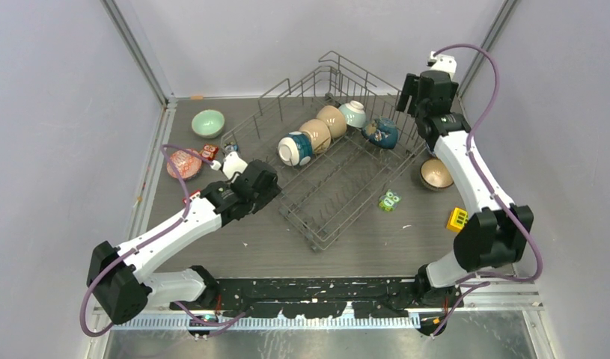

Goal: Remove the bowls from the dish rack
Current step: Adjust the dish rack at the center of the board.

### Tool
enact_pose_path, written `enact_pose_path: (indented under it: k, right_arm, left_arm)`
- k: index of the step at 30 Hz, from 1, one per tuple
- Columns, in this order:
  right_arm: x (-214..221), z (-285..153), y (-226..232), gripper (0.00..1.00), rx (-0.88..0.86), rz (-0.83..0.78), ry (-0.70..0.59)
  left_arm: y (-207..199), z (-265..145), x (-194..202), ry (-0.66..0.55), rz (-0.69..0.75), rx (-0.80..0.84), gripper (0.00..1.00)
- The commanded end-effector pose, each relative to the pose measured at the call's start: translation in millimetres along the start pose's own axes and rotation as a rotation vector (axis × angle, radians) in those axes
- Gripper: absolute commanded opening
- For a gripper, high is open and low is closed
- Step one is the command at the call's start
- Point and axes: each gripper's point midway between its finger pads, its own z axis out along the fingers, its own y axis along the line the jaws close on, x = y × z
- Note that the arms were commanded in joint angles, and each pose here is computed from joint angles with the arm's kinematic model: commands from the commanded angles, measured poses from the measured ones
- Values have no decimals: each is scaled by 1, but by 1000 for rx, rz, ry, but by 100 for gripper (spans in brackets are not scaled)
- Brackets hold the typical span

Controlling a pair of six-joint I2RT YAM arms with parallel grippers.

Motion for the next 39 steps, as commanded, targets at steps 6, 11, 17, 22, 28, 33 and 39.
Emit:
enact_pose_path:
  k: [6,11,17,22,28,33,39]
  right_arm:
    - [-45,47,39,80,-108,-87,-116]
    - [-21,74,32,77,-68,-90,-78]
    - [-5,77,30,57,-77,-109,-38]
    - [-1,64,29,38,-95,-106,-24]
    - [6,45,19,21,-92,-104,-10]
    - [12,27,12,22,-87,-68,1]
    - [5,16,10,73,-100,-84,-26]
  left_arm:
    - [3,8,1,-4,30,30,44]
    - [4,14,4,18,35,26,38]
    - [2,20,-3,23,38,30,32]
    - [1,26,-12,38,44,29,26]
    - [0,25,-20,49,110,39,18]
    - [0,21,-32,40,175,52,11]
    - [6,15,-39,54,235,44,0]
